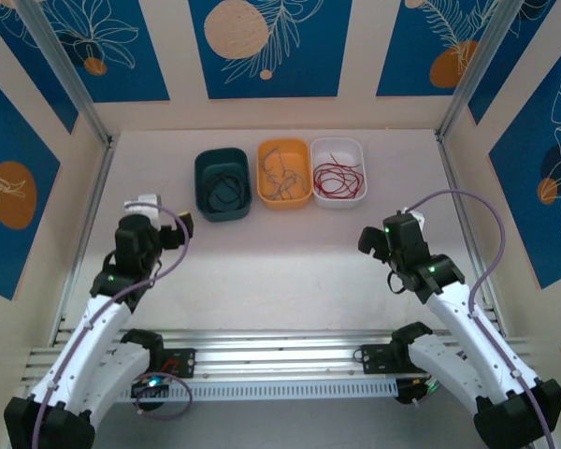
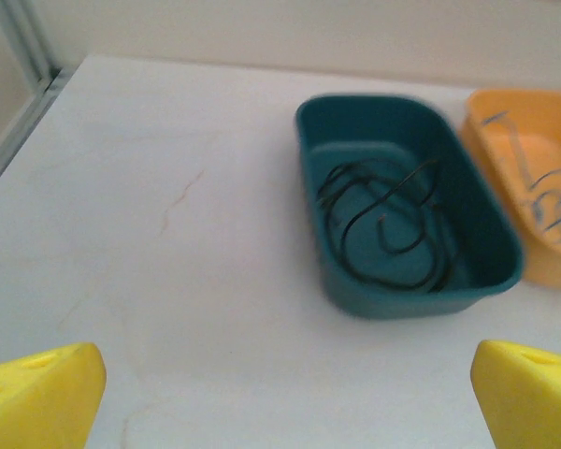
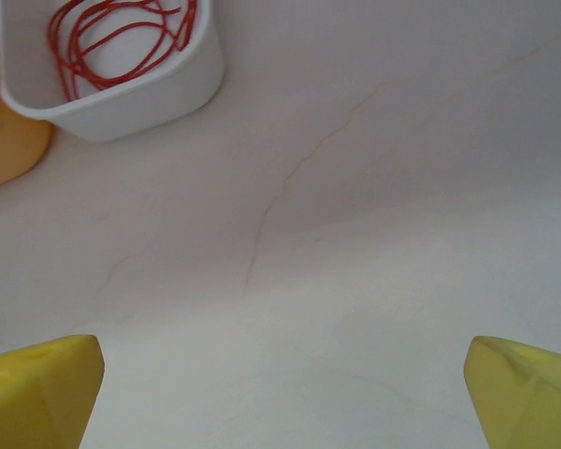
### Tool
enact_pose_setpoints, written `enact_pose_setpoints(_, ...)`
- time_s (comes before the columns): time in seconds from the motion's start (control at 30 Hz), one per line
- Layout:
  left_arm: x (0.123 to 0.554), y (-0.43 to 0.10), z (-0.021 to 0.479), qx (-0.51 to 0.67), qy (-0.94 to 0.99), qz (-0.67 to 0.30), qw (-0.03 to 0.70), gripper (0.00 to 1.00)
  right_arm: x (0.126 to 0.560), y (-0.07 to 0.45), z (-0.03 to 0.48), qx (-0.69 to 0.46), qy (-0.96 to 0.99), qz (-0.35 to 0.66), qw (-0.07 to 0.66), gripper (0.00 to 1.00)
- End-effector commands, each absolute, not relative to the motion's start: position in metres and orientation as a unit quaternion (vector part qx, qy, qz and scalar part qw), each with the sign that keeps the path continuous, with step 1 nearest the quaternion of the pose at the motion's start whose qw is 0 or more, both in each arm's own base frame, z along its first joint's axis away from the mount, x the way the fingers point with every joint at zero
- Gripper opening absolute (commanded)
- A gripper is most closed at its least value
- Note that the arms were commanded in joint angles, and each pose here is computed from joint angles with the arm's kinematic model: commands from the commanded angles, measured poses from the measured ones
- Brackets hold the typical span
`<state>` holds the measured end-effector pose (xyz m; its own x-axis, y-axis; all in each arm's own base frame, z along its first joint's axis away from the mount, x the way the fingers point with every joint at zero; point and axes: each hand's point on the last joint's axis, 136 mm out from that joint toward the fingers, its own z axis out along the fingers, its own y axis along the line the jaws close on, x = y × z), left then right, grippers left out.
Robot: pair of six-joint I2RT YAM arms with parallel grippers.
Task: Untangle the cables
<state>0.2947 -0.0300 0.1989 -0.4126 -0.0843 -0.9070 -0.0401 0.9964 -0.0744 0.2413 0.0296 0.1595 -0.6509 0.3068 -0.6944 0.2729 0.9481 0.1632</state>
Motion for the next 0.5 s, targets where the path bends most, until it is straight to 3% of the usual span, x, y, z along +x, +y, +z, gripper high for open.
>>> enact_pose_setpoints(0.0, 0.297, -0.012, 0.192, -0.039, 0.815, 0.039, 0.577, 1.0, 0.259, 0.019, 0.171, 0.118, 0.876, -0.017, 0.468, 0.99)
enact_pose_setpoints(0.47, 0.332, -0.015, 0.144, 0.009, 0.805, 0.062, 0.59, 1.0, 0.289, 0.007, 0.152, 0.079, 0.827, -0.004, 0.557, 0.99)
